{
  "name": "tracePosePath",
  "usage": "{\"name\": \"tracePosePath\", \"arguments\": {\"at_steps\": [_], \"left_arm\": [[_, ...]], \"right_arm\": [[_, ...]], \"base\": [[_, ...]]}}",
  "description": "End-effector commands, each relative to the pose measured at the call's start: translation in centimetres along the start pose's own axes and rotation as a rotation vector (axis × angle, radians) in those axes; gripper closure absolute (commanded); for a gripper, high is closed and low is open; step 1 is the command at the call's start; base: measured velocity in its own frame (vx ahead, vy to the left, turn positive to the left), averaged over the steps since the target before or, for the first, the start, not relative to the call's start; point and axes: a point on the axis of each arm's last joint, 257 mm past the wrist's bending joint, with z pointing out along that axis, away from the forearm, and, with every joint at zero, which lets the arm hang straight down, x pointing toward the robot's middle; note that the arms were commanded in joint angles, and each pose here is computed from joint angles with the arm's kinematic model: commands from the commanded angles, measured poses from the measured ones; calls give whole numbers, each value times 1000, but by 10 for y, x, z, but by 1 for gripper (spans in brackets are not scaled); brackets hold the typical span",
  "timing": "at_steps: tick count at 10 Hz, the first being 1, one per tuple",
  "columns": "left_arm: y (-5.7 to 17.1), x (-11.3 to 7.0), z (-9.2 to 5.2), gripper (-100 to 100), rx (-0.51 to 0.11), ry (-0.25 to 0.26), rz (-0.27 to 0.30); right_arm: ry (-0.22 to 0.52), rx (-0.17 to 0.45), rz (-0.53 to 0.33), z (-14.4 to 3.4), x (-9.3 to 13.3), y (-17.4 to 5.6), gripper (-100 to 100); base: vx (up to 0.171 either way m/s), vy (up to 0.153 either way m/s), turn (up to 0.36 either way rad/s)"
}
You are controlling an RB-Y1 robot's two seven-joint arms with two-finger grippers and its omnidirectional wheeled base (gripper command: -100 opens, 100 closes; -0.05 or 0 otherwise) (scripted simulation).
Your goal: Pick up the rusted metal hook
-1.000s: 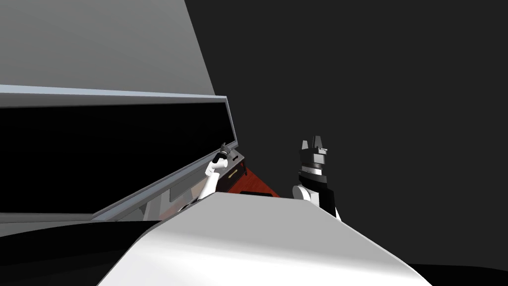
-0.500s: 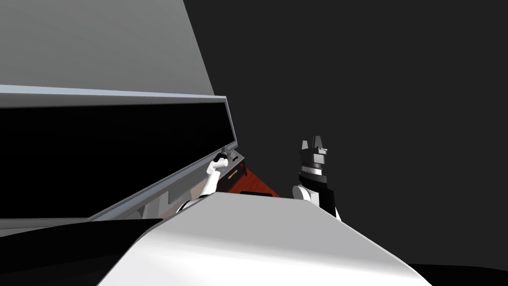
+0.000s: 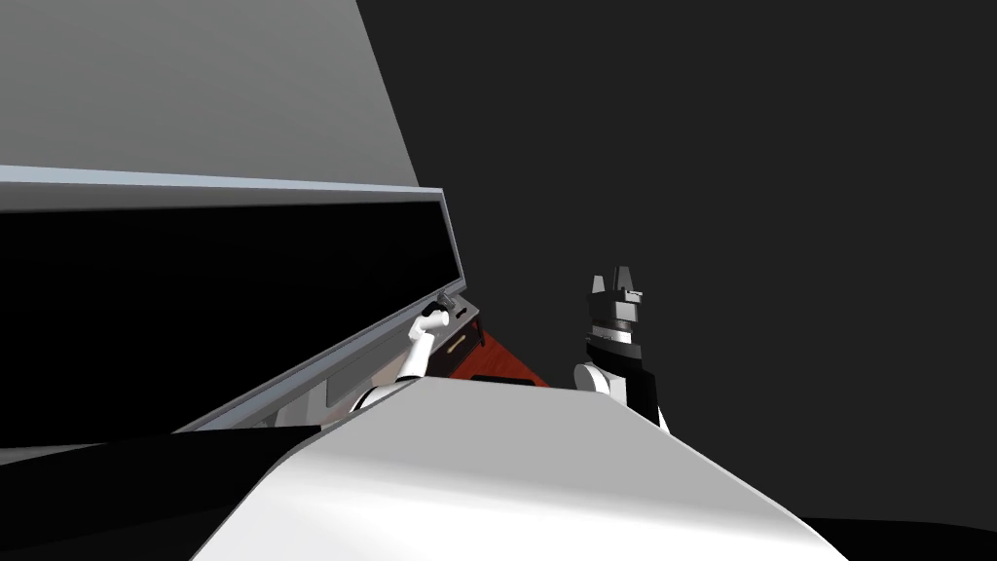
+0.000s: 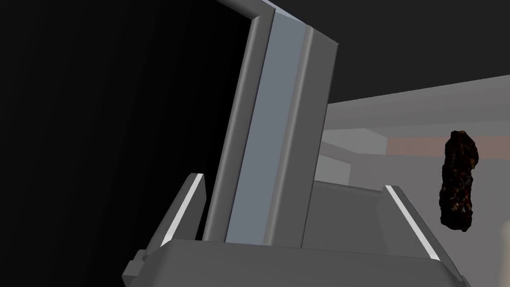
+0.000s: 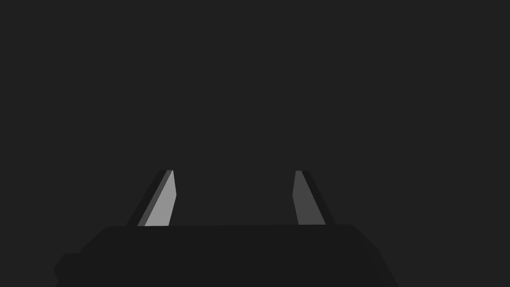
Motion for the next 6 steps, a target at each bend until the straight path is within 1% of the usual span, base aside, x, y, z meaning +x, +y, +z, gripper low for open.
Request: {"name": "tracePosePath", "arguments": {"at_steps": [1, 2, 3, 4, 5, 6], "left_arm": [[7, -2, 7, -100, -27, -16, -24], [18, -9, 8, -100, -49, -30, -25], [21, -11, 8, -100, -55, -34, -25], [30, -16, 12, -100, -87, -53, -47], [38, -21, 12, -100, -104, -64, -48], [49, -26, 15, -100, -137, -84, -67]], "right_arm": [[0, 0, 0, 0, 0, 0, 0], [0, 0, 0, 0, 0, 0, 0], [0, 0, 0, 0, 0, 0, 0], [0, 0, 0, 0, 0, 0, 0], [0, 0, 0, 0, 0, 0, 0], [0, 0, 0, 0, 0, 0, 0]], "base": [[27, 17, -32], [29, 18, -30], [13, 9, -1], [29, 22, -50], [32, 27, -25], [45, 32, -42]]}}
